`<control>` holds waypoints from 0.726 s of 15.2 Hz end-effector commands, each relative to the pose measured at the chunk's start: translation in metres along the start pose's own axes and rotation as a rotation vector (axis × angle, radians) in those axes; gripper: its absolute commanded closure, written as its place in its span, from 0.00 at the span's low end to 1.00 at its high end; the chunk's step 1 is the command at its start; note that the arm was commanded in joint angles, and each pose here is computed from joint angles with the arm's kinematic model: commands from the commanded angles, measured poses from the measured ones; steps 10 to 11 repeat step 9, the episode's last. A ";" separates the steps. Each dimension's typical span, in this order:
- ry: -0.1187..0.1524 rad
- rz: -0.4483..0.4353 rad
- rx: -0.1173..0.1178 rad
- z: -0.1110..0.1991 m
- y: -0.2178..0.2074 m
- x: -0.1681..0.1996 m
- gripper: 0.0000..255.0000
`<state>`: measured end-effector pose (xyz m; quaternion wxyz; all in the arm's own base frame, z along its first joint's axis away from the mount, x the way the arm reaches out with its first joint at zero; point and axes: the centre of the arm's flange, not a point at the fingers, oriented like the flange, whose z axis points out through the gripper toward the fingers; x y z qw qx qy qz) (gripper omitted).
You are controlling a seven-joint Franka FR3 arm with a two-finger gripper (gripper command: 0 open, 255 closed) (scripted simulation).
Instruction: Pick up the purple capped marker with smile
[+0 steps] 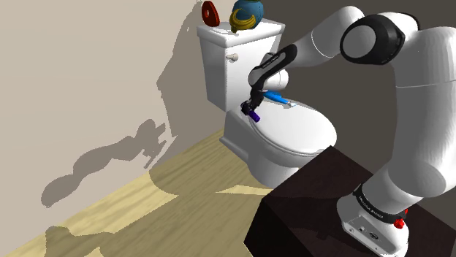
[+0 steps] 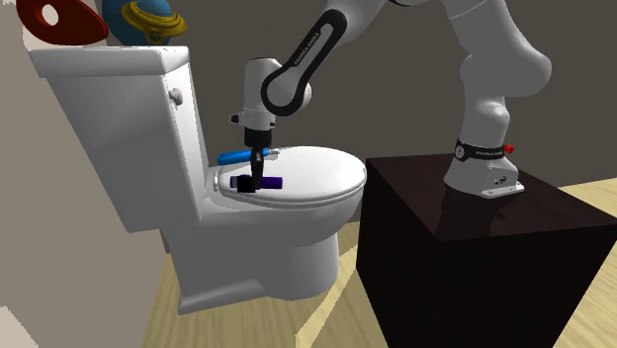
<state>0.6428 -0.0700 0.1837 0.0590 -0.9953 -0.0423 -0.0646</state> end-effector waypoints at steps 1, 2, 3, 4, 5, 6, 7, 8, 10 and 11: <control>0.000 0.000 0.000 -0.009 -0.001 0.002 1.00; 0.000 0.000 0.000 -0.015 -0.001 0.003 1.00; 0.000 0.000 0.000 -0.020 -0.002 0.003 1.00; 0.000 0.000 0.000 -0.025 -0.003 0.004 1.00; 0.000 0.000 0.000 -0.030 -0.003 0.005 1.00; 0.000 0.000 0.000 -0.035 -0.004 0.005 1.00; 0.000 0.000 0.000 -0.041 -0.004 0.006 1.00; 0.000 0.000 0.000 -0.041 -0.004 0.006 1.00; 0.000 0.000 0.000 -0.041 -0.004 0.006 1.00; 0.000 0.000 0.000 -0.041 -0.004 0.006 1.00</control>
